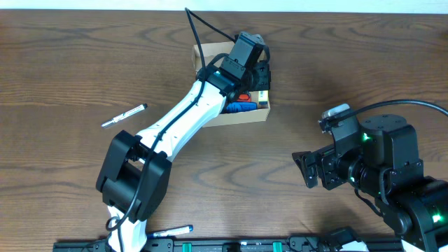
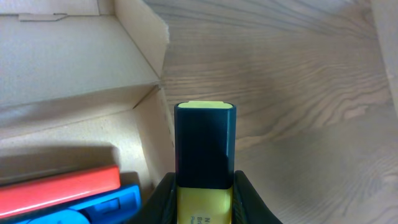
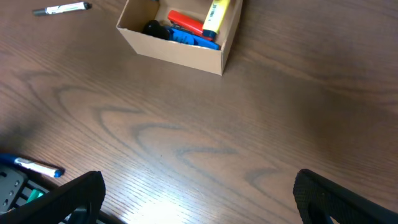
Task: Pack container
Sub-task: 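Carry the yellow highlighter into the box and release it, then move the left gripper to the white whiteboard marker and grasp it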
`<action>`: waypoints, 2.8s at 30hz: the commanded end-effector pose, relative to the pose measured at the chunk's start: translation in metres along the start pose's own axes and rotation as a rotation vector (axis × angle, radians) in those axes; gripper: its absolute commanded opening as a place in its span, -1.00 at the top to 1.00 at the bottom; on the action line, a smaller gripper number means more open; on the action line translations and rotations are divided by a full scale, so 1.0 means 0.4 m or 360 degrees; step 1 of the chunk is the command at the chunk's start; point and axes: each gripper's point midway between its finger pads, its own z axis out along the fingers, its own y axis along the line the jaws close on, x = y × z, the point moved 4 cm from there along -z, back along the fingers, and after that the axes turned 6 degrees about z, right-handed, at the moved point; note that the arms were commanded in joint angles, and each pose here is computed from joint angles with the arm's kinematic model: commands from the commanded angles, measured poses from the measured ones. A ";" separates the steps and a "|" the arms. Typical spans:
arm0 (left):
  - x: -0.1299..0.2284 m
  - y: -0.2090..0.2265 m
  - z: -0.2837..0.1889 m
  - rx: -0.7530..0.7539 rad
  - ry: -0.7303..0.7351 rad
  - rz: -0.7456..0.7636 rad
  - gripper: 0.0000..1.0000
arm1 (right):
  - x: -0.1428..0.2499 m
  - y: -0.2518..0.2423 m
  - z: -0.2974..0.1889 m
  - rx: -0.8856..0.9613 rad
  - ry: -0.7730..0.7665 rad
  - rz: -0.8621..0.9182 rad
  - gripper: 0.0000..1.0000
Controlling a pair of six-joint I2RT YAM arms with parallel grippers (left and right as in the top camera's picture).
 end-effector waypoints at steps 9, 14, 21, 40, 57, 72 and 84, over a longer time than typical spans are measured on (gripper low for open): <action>-0.019 0.016 0.006 -0.0069 -0.0059 -0.0030 -0.39 | 0.002 -0.002 0.000 0.0002 0.0001 -0.0015 -0.98; -0.021 0.011 0.000 -0.0054 -0.0059 -0.0027 -0.40 | 0.002 -0.002 0.000 0.0002 0.0000 -0.0015 -0.99; -0.054 -0.018 -0.088 -0.0040 -0.0132 0.0119 -0.38 | 0.002 -0.002 0.000 0.0002 0.0001 -0.0015 -0.99; -0.114 0.453 -0.505 -0.0854 0.0109 0.0615 -0.47 | 0.002 -0.002 0.000 0.0002 0.0001 -0.0015 -0.98; 0.011 0.736 -0.520 -0.0813 0.0713 0.0757 -0.36 | 0.002 -0.002 0.000 0.0002 0.0001 -0.0015 -0.98; 0.152 0.836 -0.364 -0.0588 0.1174 0.0708 -0.29 | 0.002 -0.002 0.000 0.0002 0.0000 -0.0015 -0.99; 0.181 0.881 -0.309 -0.0619 0.1234 0.0658 -0.40 | 0.002 -0.002 0.000 0.0002 0.0001 -0.0015 -0.98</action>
